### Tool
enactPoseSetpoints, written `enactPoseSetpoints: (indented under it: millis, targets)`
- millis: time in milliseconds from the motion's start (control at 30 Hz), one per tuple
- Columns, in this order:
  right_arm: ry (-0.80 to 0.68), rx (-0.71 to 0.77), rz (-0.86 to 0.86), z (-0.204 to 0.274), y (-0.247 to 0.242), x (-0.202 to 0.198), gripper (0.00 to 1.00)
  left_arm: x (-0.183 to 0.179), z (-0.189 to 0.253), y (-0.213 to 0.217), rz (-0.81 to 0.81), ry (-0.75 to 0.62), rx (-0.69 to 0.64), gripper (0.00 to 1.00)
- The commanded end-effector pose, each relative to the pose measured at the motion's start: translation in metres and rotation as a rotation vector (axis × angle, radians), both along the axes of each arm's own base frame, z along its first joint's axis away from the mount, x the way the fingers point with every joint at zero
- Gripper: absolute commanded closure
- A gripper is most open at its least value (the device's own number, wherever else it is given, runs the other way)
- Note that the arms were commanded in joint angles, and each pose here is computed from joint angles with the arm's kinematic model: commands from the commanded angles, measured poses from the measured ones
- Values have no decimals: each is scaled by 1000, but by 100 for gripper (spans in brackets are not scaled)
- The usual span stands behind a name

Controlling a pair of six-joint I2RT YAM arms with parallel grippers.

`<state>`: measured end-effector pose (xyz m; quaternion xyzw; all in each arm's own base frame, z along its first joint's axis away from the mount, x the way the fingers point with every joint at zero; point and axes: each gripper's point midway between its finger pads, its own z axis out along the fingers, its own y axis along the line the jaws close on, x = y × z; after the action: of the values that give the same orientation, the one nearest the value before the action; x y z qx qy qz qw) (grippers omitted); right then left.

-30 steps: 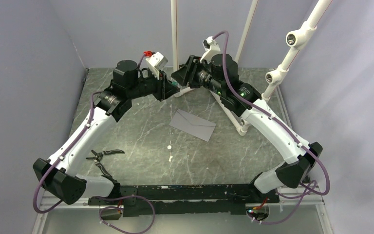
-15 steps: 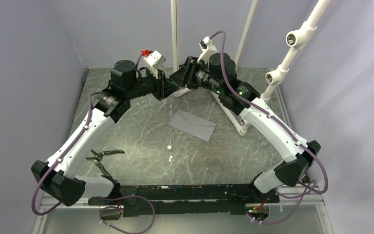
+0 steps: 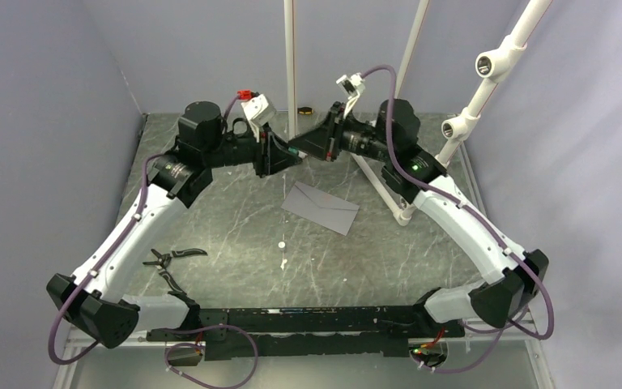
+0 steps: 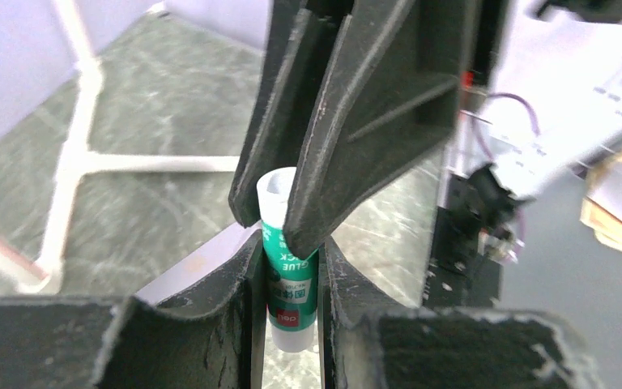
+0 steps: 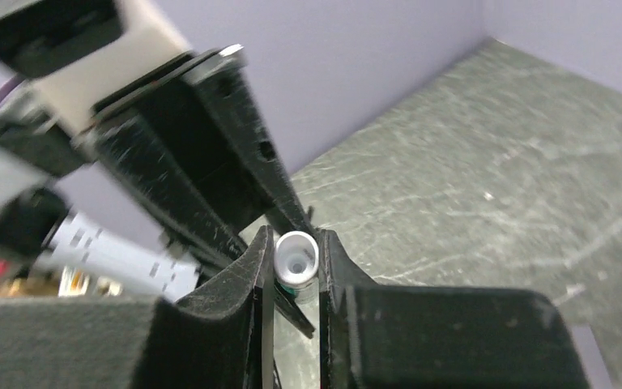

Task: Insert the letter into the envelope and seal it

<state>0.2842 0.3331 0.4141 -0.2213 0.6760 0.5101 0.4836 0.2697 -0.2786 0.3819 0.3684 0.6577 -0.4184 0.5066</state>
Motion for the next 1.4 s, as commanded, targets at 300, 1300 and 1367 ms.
enactPoseSetpoints:
  millis: [300, 1300, 1367]
  targets:
    - [-405, 179, 703, 69, -21, -124, 100, -117, 77, 1, -549, -169, -161, 98]
    - [73, 94, -100, 44, -4, 5, 61, 5, 37, 0, 68, -54, -138, 98]
    - [55, 87, -91, 44, -3, 5, 81, 3, 37, 0, 60, -52, -135, 97]
